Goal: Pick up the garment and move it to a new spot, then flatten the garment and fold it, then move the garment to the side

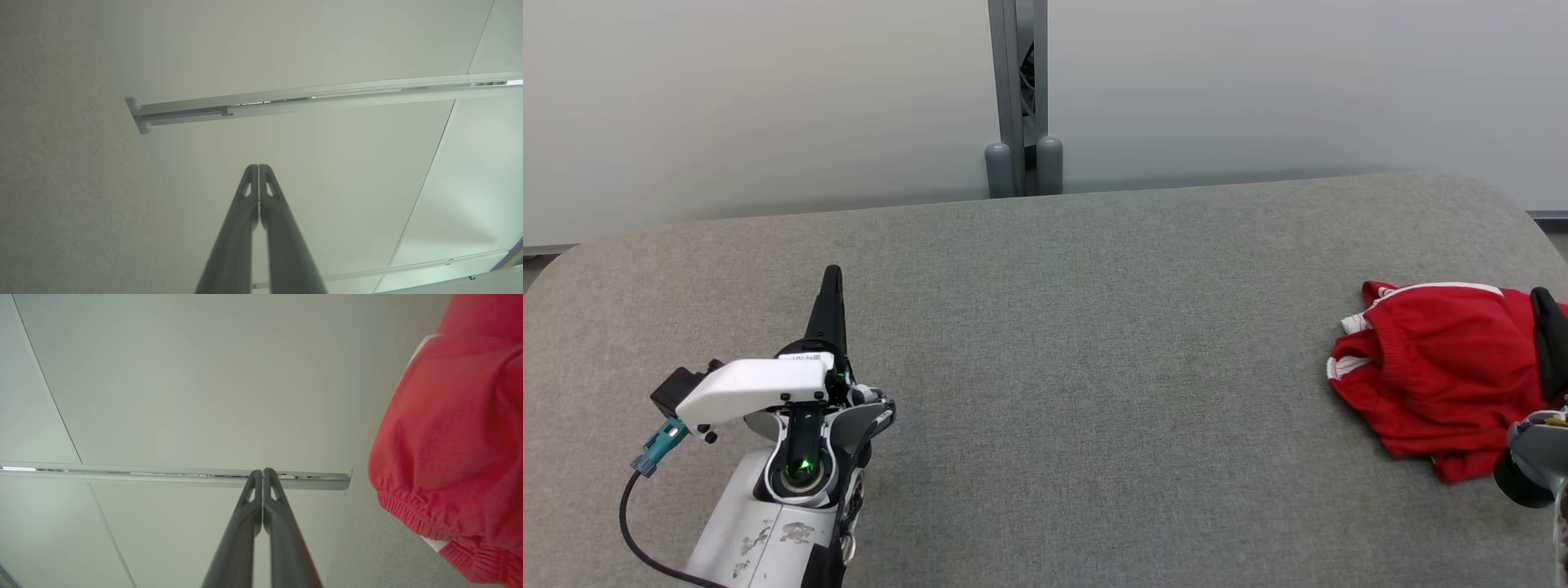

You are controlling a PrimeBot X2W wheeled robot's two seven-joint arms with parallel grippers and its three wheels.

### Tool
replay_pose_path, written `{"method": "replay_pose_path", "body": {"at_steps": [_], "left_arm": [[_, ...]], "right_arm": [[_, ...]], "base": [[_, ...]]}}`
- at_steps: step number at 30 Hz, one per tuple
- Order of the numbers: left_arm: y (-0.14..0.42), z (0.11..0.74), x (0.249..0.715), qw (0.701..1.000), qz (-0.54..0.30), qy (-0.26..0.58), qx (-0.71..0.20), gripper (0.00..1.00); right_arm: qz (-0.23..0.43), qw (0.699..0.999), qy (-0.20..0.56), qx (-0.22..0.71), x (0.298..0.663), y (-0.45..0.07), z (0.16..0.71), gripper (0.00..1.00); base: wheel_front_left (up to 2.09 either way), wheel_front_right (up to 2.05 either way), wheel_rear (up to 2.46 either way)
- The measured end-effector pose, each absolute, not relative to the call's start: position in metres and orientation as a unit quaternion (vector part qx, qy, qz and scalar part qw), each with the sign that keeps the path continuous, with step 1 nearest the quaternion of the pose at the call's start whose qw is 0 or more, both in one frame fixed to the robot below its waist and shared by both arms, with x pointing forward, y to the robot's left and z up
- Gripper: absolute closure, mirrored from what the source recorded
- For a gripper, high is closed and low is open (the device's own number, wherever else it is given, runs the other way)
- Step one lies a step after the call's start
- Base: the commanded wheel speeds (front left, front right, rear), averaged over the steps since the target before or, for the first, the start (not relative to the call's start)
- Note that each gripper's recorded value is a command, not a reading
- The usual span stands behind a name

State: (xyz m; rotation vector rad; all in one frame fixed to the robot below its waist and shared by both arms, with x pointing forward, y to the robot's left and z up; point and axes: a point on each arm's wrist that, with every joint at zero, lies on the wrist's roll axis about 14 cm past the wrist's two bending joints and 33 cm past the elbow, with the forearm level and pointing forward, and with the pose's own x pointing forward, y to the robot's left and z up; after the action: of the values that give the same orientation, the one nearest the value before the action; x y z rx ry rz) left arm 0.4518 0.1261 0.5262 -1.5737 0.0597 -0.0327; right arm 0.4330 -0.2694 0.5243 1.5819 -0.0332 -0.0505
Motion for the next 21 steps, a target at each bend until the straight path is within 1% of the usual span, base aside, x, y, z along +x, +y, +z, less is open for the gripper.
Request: {"method": "replay_pose_path", "body": {"at_steps": [21], "left_arm": [[0.1261,0.5263,0.4518,0.706,-0.015,0.027,-0.708,1.0]], "right_arm": [[-0.022,0.703,-0.015,0.711,0.4332,-0.269,0.5245,1.0]], "base": [[0.0,0.0,0.0]]}}
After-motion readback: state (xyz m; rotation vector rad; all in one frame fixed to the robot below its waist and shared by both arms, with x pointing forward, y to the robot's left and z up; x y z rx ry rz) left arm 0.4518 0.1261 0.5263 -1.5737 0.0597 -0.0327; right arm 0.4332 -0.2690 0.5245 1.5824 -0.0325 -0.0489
